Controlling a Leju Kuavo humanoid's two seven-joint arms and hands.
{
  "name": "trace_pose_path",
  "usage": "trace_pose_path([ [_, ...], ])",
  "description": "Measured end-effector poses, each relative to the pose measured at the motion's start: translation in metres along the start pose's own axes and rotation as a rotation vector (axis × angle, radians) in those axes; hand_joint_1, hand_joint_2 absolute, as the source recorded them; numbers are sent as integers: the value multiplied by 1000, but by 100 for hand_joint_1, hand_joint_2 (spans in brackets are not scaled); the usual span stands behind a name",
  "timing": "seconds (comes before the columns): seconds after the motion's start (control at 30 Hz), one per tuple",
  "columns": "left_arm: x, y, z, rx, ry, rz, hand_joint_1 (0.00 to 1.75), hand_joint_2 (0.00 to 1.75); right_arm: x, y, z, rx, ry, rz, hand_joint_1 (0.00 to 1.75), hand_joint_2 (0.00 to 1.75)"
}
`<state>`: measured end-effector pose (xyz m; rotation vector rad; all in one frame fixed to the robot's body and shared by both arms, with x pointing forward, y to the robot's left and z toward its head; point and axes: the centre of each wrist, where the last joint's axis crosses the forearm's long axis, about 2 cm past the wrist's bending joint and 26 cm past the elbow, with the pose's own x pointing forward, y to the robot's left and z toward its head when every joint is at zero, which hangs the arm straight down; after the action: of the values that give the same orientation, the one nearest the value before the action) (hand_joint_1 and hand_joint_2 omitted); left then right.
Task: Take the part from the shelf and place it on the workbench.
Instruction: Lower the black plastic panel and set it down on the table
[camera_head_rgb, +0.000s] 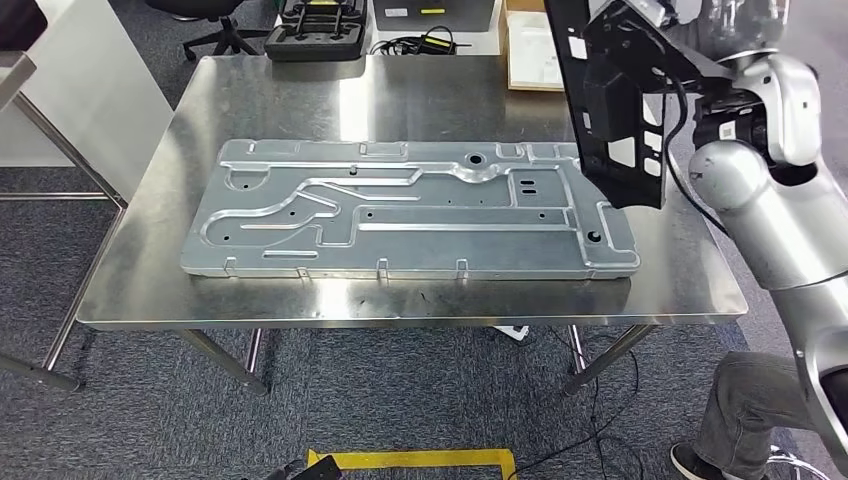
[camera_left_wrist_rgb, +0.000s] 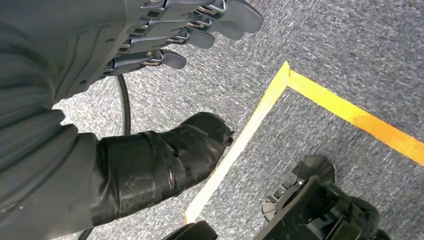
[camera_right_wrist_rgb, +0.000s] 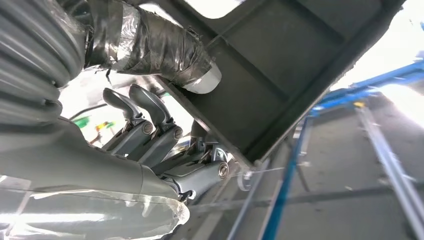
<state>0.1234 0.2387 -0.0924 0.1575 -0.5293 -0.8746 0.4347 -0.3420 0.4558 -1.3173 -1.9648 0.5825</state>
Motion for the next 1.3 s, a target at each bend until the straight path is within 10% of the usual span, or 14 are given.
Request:
trace_pose_path([
  [0.57,0,-4,1,8,-3,-8,0,175,-77,11,28,111,111,415,175,175],
  [1.17,29,-1,-3,28,-48,-12,0,175,-12,60,49,68,-343,661,175,175],
  [1.3,32,-1,-3,44,-60,-20,0,175,6,76,57,93,-473,780,0,0],
])
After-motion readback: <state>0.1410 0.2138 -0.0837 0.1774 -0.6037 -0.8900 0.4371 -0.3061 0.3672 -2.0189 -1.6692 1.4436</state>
